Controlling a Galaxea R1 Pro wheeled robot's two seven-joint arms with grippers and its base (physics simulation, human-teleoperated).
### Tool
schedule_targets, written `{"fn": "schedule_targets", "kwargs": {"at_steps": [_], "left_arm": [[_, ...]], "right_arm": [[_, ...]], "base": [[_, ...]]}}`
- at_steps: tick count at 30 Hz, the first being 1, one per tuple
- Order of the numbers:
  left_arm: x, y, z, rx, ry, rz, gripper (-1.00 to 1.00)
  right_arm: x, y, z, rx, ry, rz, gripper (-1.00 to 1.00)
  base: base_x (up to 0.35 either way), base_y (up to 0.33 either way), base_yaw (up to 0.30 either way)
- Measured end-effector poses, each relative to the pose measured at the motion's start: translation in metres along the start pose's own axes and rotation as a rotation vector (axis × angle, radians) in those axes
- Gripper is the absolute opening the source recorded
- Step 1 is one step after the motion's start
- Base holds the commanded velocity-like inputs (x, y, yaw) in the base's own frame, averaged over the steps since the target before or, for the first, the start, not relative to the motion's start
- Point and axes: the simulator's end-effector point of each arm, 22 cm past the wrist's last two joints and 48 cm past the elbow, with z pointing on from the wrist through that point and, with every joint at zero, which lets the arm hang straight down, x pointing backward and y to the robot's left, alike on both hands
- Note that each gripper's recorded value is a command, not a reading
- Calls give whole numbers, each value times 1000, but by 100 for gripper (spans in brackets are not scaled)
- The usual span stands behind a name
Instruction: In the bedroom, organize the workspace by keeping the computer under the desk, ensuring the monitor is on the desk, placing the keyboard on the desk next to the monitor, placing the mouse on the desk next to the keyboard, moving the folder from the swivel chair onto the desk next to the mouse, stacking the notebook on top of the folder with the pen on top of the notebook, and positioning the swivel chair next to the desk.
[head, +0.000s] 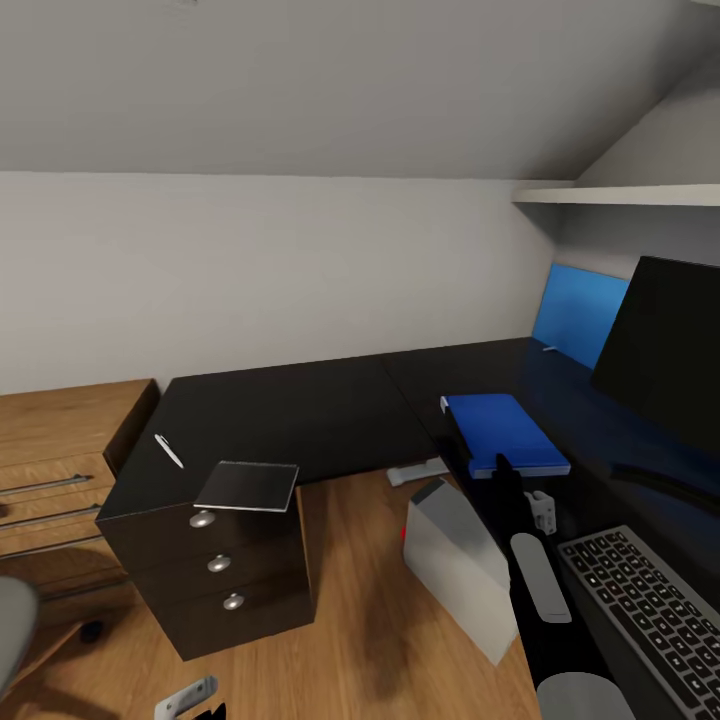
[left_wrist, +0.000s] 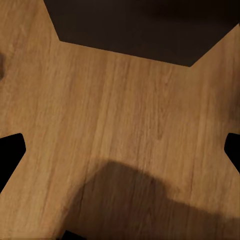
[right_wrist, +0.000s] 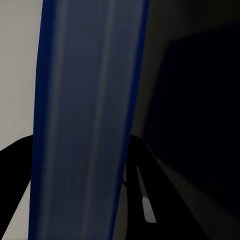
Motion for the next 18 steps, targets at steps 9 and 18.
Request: {"fn": "schedule_targets", "kwargs": {"at_steps": [9,18], "left_arm": [[5,1,1,-3,11,0,100],[5,0,1,-1,10,1,100]], "right_arm": [[0,-1,0,3,0,-1,-100],[-1,-2,0,5,-1,-4,-100]], "base": [[7,-7,0],[0,0,0]]}}
